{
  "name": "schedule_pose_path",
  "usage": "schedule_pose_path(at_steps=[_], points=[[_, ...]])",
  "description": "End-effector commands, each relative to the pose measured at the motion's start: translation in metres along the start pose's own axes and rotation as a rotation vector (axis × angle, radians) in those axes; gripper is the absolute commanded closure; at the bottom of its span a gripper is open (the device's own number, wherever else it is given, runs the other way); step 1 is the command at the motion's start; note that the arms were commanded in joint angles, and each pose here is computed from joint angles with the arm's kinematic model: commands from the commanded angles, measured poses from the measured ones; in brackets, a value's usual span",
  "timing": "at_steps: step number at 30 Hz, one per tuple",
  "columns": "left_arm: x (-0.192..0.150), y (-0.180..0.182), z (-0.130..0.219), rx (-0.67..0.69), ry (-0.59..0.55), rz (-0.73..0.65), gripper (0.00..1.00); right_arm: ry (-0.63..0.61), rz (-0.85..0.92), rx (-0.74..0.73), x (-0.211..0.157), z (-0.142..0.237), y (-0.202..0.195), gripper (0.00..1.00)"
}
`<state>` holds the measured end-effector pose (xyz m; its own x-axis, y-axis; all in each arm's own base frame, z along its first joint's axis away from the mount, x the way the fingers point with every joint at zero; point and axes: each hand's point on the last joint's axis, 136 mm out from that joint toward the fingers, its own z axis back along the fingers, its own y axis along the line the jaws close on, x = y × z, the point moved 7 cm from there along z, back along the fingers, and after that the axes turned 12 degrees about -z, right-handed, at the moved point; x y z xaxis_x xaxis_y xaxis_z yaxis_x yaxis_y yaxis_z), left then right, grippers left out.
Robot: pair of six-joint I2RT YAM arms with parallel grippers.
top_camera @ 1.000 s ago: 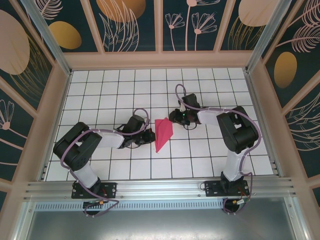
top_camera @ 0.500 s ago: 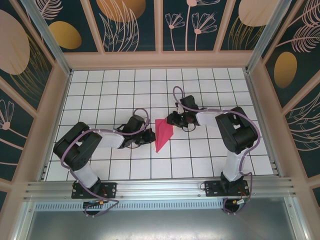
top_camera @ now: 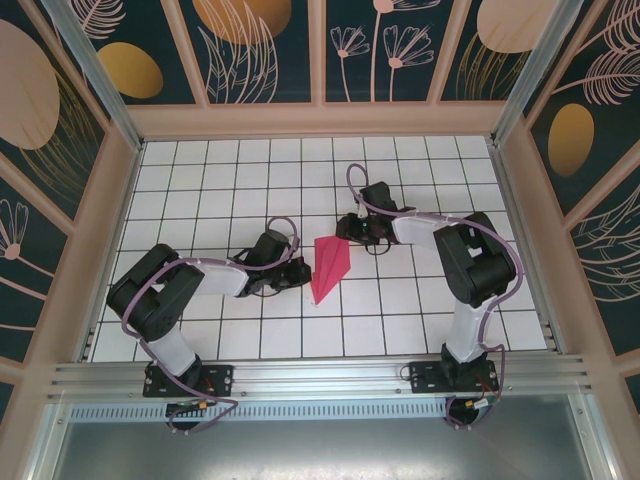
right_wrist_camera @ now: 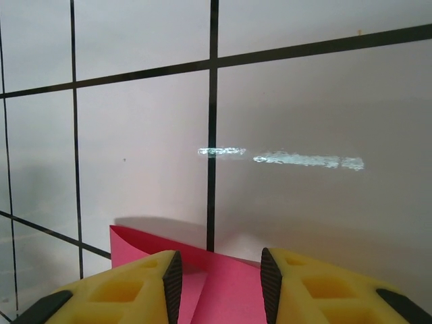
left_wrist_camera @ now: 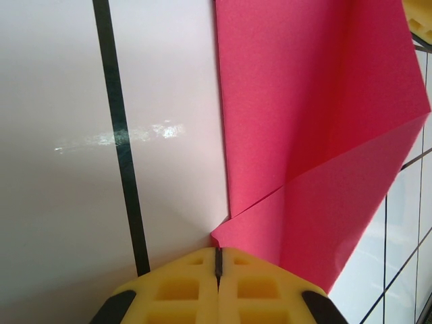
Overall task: Fold a paper plane with a square sheet of paper (pick it up from the middle)
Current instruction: Turn over the paper at the center of the table.
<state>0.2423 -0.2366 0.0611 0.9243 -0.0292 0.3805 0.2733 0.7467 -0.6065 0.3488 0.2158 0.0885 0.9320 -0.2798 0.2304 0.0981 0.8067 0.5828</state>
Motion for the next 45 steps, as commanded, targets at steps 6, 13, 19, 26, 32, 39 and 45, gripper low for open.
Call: schedule_pose_path(at_steps=[6, 13, 19, 26, 32, 39, 45], points=[[-0.031, 0.018, -0.013, 0.056, 0.141, 0.039, 0.93, 0.087, -0.018, -0.01, -0.012, -0.009, -0.011, 0.6], [-0.03, 0.018, -0.015, 0.055, 0.145, 0.039, 0.93, 0.117, -0.041, 0.073, -0.026, 0.0, -0.006, 0.61], [-0.032, 0.019, -0.016, 0.057, 0.149, 0.041, 0.93, 0.136, -0.049, 0.136, -0.032, 0.005, -0.001, 0.62], [-0.031, 0.018, -0.016, 0.054, 0.148, 0.041, 0.92, 0.138, -0.067, 0.193, -0.038, 0.013, 0.0, 0.61], [-0.031, 0.018, -0.016, 0.052, 0.147, 0.041, 0.92, 0.157, -0.082, 0.233, -0.045, 0.011, -0.002, 0.59], [-0.03, 0.016, -0.017, 0.039, 0.148, 0.04, 0.92, 0.19, -0.097, 0.301, -0.047, 0.001, 0.0, 0.59], [-0.032, 0.018, -0.017, 0.041, 0.153, 0.041, 0.92, 0.214, -0.098, 0.322, -0.049, -0.004, -0.001, 0.6]])
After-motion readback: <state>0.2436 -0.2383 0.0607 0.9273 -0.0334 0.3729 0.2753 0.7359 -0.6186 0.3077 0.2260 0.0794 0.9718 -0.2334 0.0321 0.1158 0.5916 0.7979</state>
